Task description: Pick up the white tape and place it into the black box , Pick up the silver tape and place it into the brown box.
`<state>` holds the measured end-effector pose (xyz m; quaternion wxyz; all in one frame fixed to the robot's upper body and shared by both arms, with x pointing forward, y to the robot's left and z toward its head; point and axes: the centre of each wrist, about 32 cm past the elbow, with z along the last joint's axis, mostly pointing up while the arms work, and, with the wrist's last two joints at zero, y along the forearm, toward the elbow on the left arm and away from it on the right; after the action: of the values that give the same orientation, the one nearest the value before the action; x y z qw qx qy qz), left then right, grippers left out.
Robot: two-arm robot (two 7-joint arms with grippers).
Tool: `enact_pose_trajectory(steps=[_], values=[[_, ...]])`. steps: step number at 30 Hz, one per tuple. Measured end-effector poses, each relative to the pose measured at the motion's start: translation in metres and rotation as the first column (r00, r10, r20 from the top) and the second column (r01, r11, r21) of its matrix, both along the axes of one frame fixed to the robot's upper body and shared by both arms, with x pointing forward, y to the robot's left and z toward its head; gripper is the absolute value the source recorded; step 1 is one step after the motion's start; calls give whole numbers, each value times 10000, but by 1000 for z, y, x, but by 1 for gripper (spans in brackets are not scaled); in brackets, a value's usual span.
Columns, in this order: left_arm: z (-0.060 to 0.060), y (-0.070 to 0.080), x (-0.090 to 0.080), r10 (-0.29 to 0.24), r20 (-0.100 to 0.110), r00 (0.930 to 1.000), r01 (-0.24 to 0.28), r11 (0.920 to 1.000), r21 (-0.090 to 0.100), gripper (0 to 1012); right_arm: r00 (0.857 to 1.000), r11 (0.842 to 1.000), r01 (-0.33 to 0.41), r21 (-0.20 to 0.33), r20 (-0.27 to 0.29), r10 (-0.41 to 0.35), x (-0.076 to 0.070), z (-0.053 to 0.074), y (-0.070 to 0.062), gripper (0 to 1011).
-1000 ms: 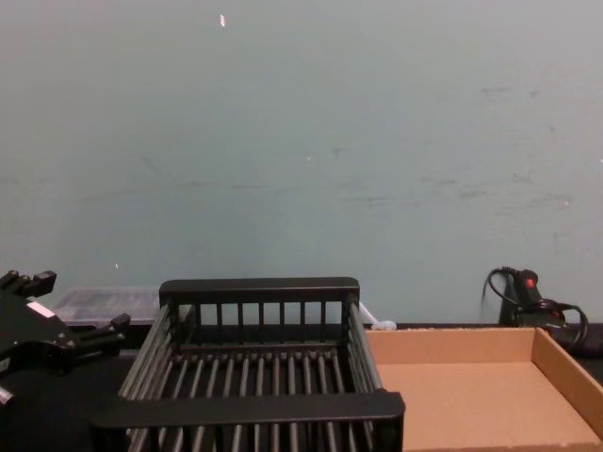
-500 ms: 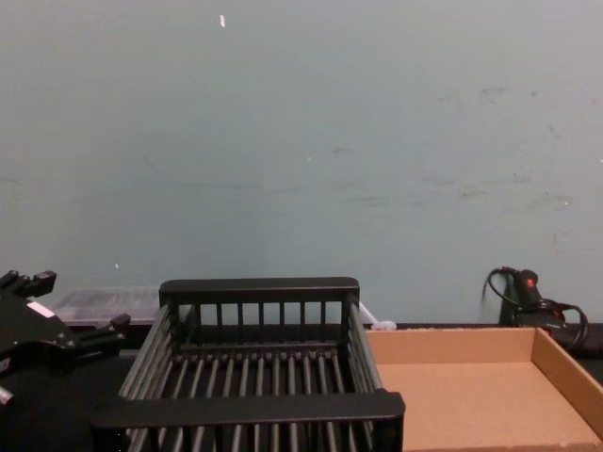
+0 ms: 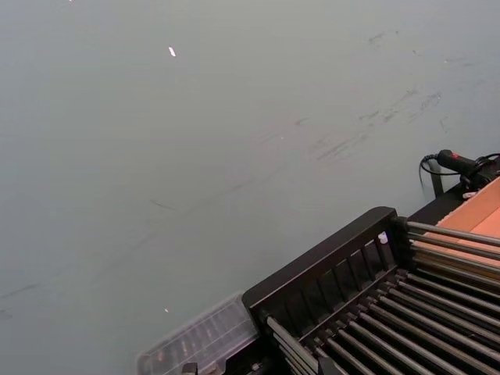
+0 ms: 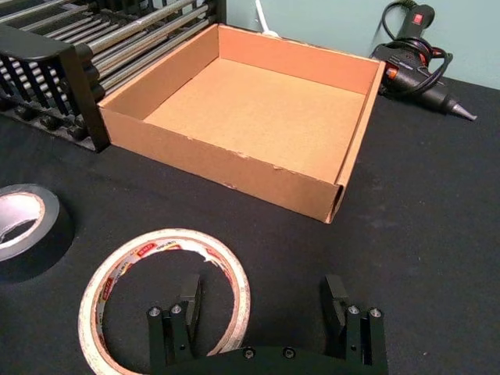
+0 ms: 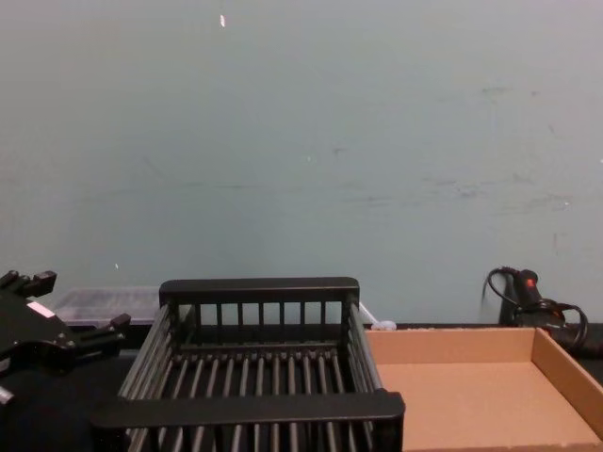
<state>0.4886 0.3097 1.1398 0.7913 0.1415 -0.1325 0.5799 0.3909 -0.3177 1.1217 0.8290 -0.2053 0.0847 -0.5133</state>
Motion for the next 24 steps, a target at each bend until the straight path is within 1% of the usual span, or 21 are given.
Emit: enact_pose_trajectory(steps=[16,18,20,21,23,24], values=[[0,0,0,0,0,10000,0,10000,0,1001,10000,10000,-9,-24,0,9,0,0,0,996],[0,0,0,1,0,10000,-1,10000,0,1001,10000,10000,-9,-22,0,9,0,0,0,950],[0,0,0,0,0,10000,0,10000,0,1001,10000,10000,-8,-20,1,8,0,0,0,925],[0,0,0,0,0,10000,0,10000,0,1001,10000,10000,-9,-19,2,9,0,0,0,883],[0,0,0,0,0,10000,0,10000,0,1001,10000,10000,-10,-18,2,10,0,0,0,846],[0,0,0,0,0,10000,0,10000,0,1001,10000,10000,-10,-16,4,10,0,0,0,794]])
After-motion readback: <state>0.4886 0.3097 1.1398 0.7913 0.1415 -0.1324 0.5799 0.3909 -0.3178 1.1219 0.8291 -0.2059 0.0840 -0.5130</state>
